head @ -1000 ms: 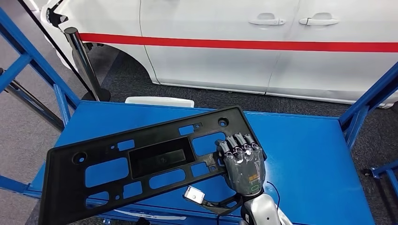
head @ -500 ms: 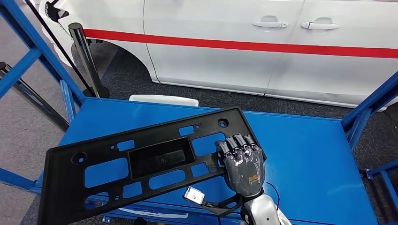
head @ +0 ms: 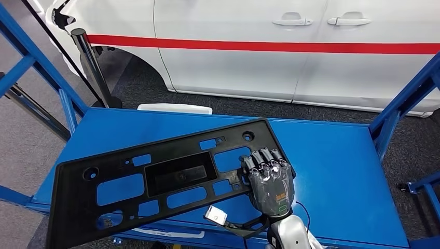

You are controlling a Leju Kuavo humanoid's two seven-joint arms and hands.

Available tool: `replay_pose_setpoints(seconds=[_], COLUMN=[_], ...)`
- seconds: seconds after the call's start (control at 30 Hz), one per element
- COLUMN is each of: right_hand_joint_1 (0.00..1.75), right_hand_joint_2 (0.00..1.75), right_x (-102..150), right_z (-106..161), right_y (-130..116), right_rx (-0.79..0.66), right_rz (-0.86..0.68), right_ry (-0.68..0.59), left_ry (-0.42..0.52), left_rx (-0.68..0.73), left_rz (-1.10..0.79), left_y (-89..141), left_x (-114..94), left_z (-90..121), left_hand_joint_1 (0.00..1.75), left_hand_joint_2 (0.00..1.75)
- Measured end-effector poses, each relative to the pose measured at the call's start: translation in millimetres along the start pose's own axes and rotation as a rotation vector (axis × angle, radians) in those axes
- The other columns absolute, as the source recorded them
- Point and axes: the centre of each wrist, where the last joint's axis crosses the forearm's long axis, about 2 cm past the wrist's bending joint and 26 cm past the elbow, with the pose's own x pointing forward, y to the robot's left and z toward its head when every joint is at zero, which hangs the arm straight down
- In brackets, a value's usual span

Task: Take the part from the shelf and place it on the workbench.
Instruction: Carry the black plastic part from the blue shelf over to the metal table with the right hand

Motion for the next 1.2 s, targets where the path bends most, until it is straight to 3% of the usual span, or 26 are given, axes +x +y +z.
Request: replay_pose_setpoints(seconds=[1.2], right_hand_joint_1=[1.75], right_hand_joint_2=[1.75], right_x=[-4.2], right_z=[0.9], right_y=[1.2], right_rx=[0.007], right_rz=[-0.005], right_ry=[0.029], left_ry=[-0.002], left_rx=[0.001], left_rz=[-0.008], left_y=[1.1], left_x=[-0.2], left_z=[-0.2], left_hand_joint_1=[0.0], left_hand_joint_2=[1.75])
